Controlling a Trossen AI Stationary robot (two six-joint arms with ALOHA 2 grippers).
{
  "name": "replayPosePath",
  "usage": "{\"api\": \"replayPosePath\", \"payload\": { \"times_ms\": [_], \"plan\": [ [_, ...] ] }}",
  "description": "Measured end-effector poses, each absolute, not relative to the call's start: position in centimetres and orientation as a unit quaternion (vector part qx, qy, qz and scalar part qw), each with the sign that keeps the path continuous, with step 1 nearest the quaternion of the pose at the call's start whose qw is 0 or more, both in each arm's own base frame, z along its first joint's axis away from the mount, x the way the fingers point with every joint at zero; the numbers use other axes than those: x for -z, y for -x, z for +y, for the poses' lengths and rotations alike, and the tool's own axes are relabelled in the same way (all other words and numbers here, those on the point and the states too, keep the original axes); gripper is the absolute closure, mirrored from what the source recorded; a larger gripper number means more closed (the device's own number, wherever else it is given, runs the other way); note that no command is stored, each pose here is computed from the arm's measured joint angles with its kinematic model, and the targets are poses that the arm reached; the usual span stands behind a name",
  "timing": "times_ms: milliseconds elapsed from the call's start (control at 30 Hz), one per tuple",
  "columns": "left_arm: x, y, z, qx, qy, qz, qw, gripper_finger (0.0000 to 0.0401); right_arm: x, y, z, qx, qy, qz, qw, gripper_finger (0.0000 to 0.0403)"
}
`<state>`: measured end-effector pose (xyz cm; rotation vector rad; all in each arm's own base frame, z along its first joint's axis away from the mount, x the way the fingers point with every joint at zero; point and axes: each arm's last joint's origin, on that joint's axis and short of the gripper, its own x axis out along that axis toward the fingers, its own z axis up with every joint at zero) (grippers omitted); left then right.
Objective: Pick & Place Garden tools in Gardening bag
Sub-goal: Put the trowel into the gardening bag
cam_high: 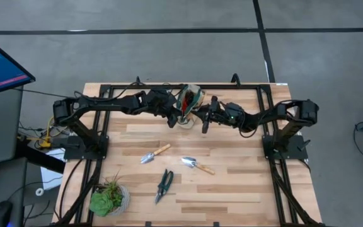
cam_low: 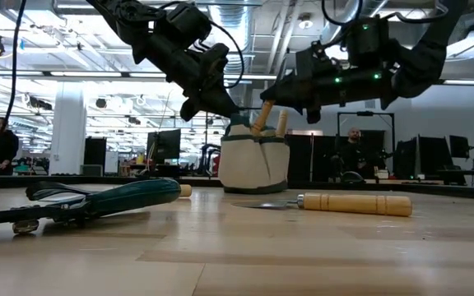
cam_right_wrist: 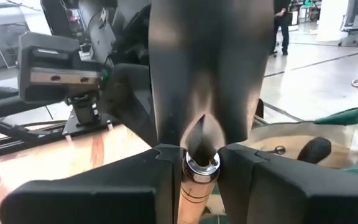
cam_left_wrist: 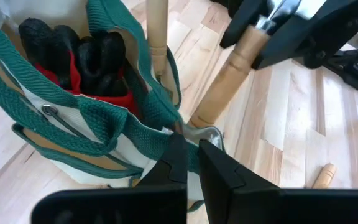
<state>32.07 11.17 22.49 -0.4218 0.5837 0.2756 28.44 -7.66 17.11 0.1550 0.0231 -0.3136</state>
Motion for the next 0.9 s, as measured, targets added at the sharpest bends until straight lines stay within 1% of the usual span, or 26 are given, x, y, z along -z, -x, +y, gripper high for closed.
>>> {"api": "replayPosePath", "payload": {
  "times_ms": [300,433,600,800,900],
  "plan": [
    [-22.5,-32.1,11.2,-0.135,0.207,0.284,0.926,0.0400,-17.1,-27.5,-7.4,0.163,-0.105,0.091,0.977,0.0342],
    [-22.5,-32.1,11.2,-0.137,0.215,0.283,0.925,0.0400,-17.5,-26.5,-7.2,0.184,-0.128,0.136,0.965,0.0342],
    [-22.5,-32.1,11.2,-0.137,0.215,0.283,0.925,0.0400,-17.6,-25.1,-6.9,0.204,-0.132,0.201,0.949,0.0342],
    [-22.4,-32.0,11.2,-0.138,0.215,0.284,0.924,0.0400,-17.8,-24.9,-6.9,0.206,-0.102,0.208,0.951,0.0342],
    [-21.7,-31.6,11.1,-0.144,0.216,0.295,0.919,0.0400,-16.8,-25.3,-7.0,0.205,-0.094,0.225,0.948,0.0338]
  ]
}}
